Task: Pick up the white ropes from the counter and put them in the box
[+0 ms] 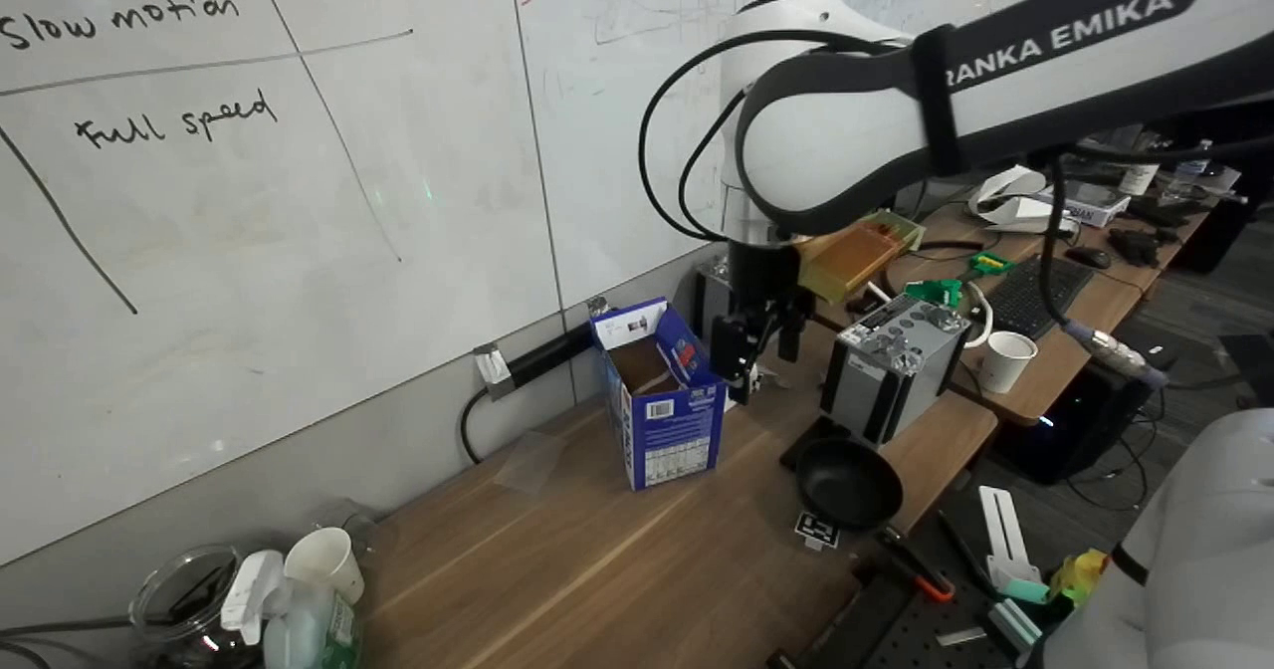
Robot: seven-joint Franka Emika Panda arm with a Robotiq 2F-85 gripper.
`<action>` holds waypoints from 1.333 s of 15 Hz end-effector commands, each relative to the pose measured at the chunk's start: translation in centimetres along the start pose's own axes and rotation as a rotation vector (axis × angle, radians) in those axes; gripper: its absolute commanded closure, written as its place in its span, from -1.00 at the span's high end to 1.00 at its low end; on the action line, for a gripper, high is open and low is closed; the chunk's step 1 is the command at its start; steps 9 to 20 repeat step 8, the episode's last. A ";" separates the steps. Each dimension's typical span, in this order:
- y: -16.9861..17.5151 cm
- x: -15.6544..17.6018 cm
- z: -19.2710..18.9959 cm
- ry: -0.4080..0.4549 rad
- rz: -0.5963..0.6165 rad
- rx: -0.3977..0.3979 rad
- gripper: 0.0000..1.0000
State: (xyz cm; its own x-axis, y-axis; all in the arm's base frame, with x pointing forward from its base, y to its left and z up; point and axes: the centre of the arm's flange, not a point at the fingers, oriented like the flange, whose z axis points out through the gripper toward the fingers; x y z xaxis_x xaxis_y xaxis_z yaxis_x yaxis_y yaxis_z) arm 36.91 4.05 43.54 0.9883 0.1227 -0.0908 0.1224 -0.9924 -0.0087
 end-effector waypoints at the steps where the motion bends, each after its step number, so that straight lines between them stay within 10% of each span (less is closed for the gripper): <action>1: 0.3 -3.5 -1.0 -0.004 0.000 0.023 1.00; 20: 0.1 -3.5 -0.2 -0.020 0.003 0.002 1.00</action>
